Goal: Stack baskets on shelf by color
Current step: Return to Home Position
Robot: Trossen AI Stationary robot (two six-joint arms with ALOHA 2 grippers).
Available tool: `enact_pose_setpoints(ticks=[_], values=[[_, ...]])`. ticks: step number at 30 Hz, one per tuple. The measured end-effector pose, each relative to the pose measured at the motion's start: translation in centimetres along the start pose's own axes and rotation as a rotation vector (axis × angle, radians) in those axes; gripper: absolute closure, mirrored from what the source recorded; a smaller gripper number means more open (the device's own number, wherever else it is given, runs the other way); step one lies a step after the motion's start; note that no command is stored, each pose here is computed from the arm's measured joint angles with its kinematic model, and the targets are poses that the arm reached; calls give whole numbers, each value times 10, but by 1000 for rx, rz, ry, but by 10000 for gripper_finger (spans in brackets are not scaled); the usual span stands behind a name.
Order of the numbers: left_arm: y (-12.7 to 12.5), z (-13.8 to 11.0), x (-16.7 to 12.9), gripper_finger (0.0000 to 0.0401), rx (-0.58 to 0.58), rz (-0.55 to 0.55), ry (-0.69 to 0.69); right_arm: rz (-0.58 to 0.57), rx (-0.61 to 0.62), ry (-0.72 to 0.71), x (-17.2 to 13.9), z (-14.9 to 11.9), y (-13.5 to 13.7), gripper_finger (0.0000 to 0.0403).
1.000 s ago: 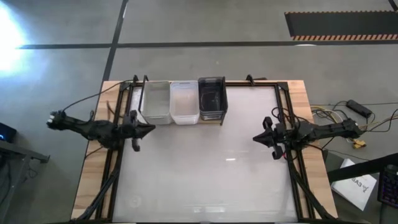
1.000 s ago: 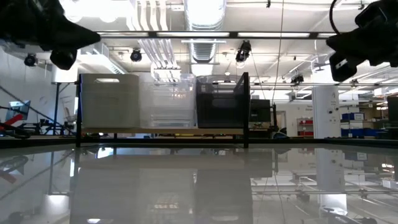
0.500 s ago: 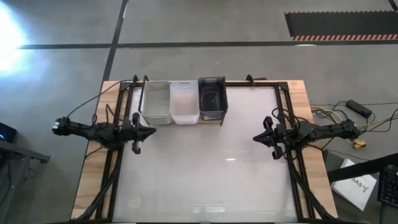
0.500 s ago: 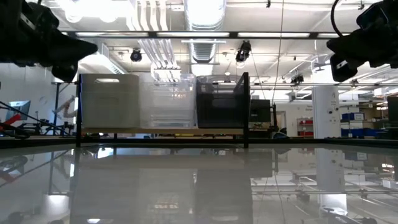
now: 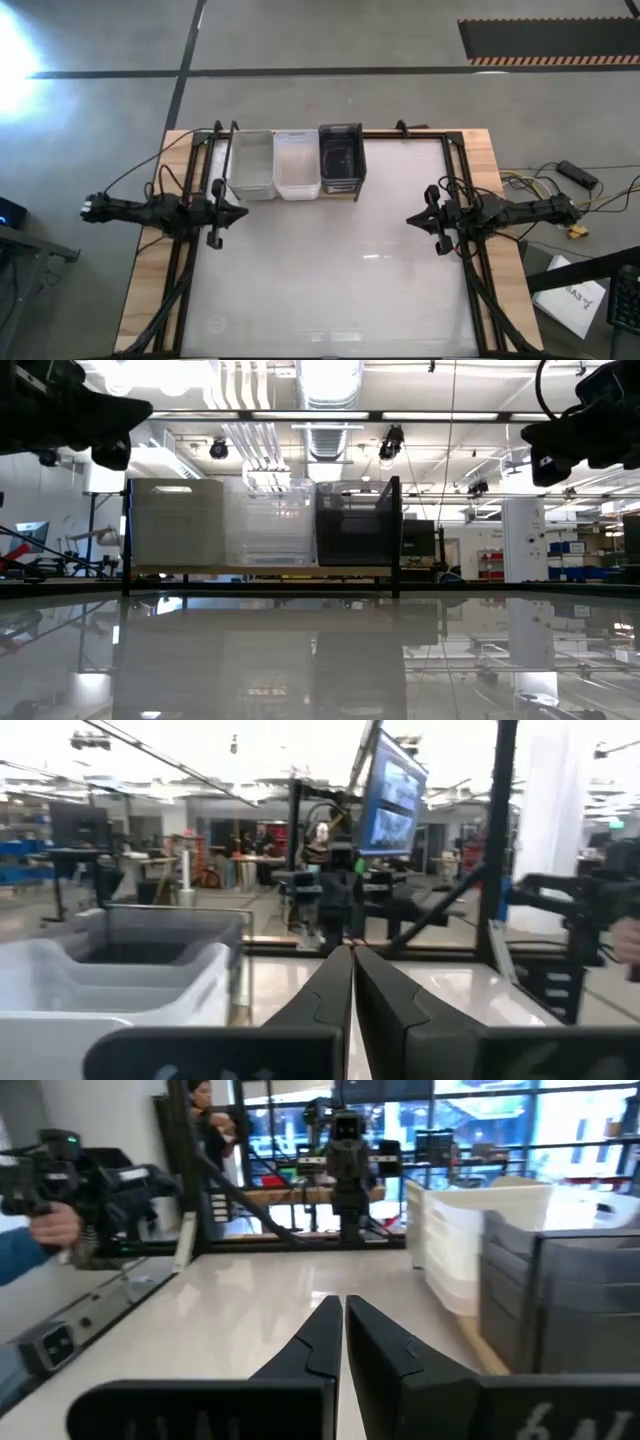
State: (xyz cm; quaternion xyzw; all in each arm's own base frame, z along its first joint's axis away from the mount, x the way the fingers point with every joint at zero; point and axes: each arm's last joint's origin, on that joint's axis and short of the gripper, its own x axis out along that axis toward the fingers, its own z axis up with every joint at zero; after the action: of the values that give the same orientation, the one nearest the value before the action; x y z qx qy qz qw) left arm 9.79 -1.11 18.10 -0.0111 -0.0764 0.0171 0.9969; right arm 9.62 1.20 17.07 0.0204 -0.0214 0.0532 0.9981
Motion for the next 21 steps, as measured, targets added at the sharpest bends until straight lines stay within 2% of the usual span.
enact_pose_setpoints(ticks=[8,14,21], values=[[19,-5,8,401,3,68,55,-73,1,11,0,-1,-8,391],[26,-9,13,401,13,-17,91,-45,0,18,0,-2,-8,391],[27,-13,16,401,46,-13,129,-45,12,28,0,-3,-8,390]])
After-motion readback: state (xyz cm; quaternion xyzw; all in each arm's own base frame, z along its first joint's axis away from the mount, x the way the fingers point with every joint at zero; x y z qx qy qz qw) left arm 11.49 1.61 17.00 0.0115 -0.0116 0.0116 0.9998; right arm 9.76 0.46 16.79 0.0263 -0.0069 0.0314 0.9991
